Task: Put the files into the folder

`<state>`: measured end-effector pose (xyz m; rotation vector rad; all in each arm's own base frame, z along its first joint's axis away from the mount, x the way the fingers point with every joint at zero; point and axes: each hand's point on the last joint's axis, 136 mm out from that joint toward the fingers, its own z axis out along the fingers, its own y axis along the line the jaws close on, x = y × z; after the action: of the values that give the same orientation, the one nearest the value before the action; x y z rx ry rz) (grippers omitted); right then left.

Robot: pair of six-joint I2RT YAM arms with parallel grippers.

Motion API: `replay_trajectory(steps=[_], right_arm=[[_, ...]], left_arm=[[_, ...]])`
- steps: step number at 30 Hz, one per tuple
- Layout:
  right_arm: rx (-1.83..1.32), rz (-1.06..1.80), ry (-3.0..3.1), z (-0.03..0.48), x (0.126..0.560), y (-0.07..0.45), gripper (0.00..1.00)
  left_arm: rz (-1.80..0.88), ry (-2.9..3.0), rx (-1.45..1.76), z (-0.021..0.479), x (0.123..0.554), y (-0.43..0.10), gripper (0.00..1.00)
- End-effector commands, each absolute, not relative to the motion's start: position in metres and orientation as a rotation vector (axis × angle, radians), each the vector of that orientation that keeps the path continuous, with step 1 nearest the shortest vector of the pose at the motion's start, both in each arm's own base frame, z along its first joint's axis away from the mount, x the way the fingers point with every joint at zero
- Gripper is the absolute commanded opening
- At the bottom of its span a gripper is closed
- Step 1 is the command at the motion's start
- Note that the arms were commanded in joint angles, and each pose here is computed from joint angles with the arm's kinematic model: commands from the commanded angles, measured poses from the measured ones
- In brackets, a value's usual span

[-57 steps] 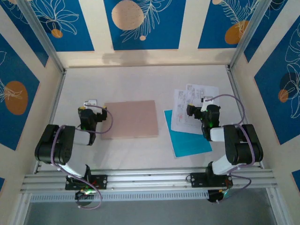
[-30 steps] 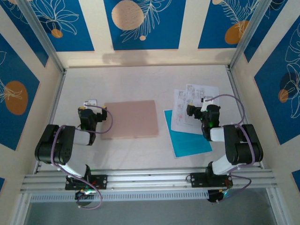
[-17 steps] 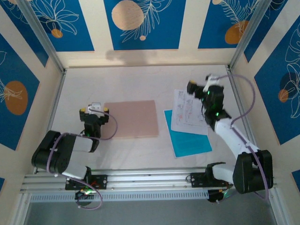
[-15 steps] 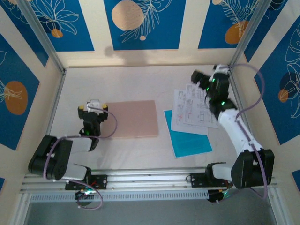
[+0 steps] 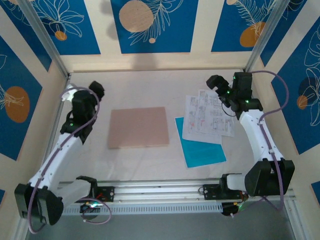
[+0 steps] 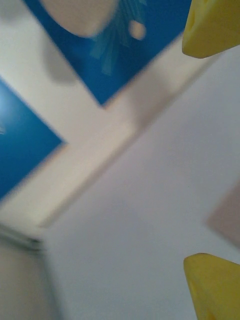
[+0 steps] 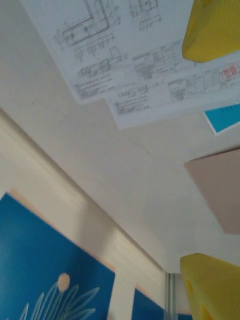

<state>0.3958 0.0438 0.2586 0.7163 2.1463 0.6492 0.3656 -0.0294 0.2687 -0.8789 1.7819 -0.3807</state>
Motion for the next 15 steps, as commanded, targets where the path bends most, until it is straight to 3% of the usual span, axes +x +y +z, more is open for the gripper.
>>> replay_trajectory(steps=[1,5,10,15], right_arm=[[0.437,0.567,2.376,0.242,0.384,0.103,0.92],[0.133,0.462,2.573,0.210,0.372,0.164,0.85],[-0.010,0.597,2.689,0.177,0.362,0.221,0.80],[-0.092,0.632,2.786,0.157,0.361,0.251,0.73]], left_arm=[[-0.339,2.297,-1.094,0.155,0.280,-0.076,1.00],[-0.446,2.484,-1.347,0.099,0.225,-0.111,0.82],[-0.587,2.419,-1.518,0.077,0.219,-0.131,0.65],[-0.625,2.439,-1.591,0.055,0.230,-0.152,0.64]])
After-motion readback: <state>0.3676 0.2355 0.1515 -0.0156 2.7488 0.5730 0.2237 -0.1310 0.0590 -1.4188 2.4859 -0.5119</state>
